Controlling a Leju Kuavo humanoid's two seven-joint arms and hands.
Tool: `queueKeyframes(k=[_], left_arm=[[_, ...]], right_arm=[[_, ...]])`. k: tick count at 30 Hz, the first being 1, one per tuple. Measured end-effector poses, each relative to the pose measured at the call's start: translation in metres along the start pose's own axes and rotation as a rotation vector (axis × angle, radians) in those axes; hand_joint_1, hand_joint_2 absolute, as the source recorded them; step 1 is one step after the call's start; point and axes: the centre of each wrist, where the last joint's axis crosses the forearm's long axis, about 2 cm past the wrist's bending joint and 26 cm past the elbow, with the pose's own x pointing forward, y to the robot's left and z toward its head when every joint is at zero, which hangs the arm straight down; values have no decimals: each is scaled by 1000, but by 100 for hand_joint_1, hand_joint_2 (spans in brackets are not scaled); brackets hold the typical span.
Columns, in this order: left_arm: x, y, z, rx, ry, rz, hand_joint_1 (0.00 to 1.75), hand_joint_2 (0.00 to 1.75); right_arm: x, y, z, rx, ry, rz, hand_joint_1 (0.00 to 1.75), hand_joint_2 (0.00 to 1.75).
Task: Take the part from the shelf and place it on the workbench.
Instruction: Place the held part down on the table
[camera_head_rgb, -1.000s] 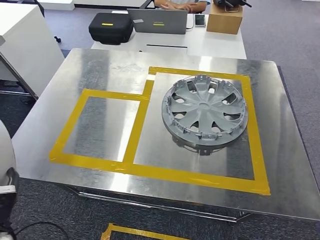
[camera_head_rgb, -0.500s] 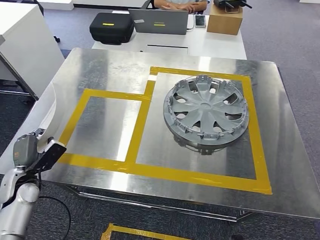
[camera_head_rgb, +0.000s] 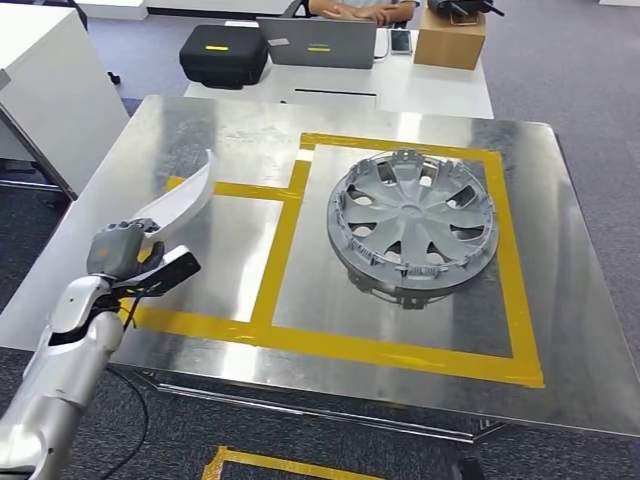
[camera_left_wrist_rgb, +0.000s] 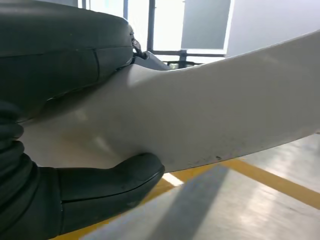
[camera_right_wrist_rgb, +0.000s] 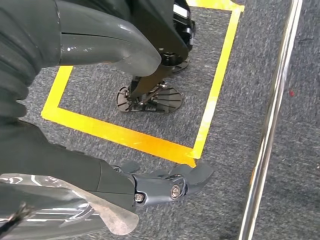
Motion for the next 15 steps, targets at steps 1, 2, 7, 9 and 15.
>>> queueKeyframes(k=[1, 2, 7, 9, 15], left_arm=[[12, 1, -8, -15, -19, -13, 175, 175], [24, 1, -14, -27, -36, -21, 175, 175], [56, 2, -28, -48, -93, -29, 175, 175], [61, 2, -31, -57, -105, -30, 175, 175], [84, -2, -37, -104, -131, -63, 175, 175]], right_arm=[[2, -1, -1, 0, 0, 3, 0, 175], [3, -2, -2, 0, 0, 5, 0, 175], [3, -6, -2, 0, 4, 11, 0, 175], [3, -6, -2, -1, 4, 13, 0, 175], [3, -11, -2, -7, 19, 29, 0, 175]])
